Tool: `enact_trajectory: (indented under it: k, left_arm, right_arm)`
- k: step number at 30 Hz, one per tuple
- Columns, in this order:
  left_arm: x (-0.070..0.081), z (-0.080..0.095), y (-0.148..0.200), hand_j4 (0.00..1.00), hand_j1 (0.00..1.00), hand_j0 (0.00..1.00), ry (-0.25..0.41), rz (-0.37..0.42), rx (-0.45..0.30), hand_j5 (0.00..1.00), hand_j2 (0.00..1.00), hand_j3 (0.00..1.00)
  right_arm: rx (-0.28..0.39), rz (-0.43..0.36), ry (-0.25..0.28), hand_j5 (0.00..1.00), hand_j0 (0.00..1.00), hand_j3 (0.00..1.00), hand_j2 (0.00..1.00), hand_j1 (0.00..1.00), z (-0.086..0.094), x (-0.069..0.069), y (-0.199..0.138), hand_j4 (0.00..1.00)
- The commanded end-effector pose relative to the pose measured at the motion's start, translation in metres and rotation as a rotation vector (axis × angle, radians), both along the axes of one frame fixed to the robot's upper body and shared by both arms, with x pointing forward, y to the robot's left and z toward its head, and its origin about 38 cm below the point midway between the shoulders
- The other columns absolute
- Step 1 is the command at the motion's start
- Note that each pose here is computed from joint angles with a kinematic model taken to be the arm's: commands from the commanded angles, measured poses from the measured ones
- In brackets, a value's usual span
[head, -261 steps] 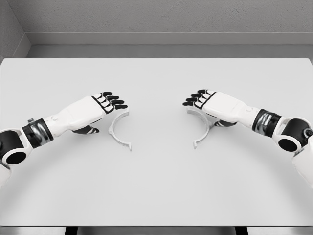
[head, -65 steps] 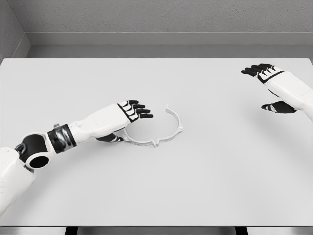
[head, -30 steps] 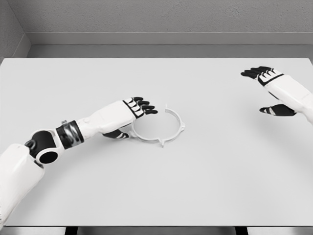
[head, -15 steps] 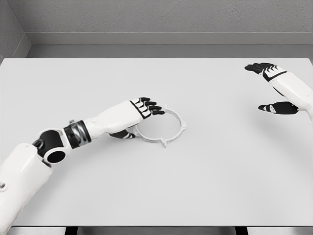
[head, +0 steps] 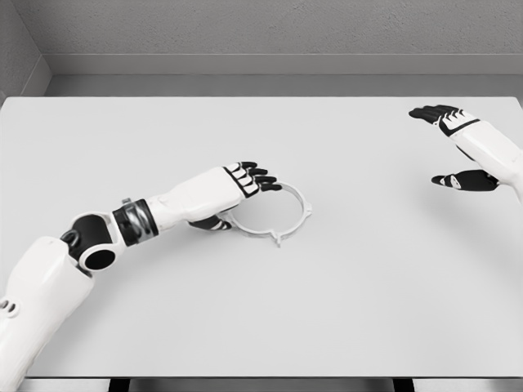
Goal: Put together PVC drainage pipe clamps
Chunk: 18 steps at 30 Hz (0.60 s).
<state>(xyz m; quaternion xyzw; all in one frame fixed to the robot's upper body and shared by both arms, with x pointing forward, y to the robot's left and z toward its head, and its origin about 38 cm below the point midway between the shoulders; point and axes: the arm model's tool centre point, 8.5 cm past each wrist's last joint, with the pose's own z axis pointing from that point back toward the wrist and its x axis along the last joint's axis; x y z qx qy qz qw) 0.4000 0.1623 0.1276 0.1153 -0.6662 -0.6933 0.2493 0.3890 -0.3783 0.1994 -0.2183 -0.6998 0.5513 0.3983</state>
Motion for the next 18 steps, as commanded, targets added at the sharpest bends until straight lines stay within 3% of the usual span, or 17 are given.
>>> enact_trajectory:
  k: [1, 18]
  left_arm:
    - [0.000, 0.000, -0.003, 1.00, 1.00, 1.00, 0.007, -0.003, -0.008, 1.00, 1.00, 1.00]
    - [0.001, 0.001, 0.008, 1.00, 1.00, 1.00, 0.010, 0.008, 0.013, 1.00, 1.00, 1.00]
  right_arm:
    - [-0.004, -0.004, -0.001, 1.00, 1.00, 1.00, 1.00, 1.00, 0.003, 0.000, -0.004, 1.00]
    - [0.000, -0.015, 0.009, 1.00, 1.00, 1.00, 1.00, 1.00, 0.000, 0.000, -0.007, 1.00]
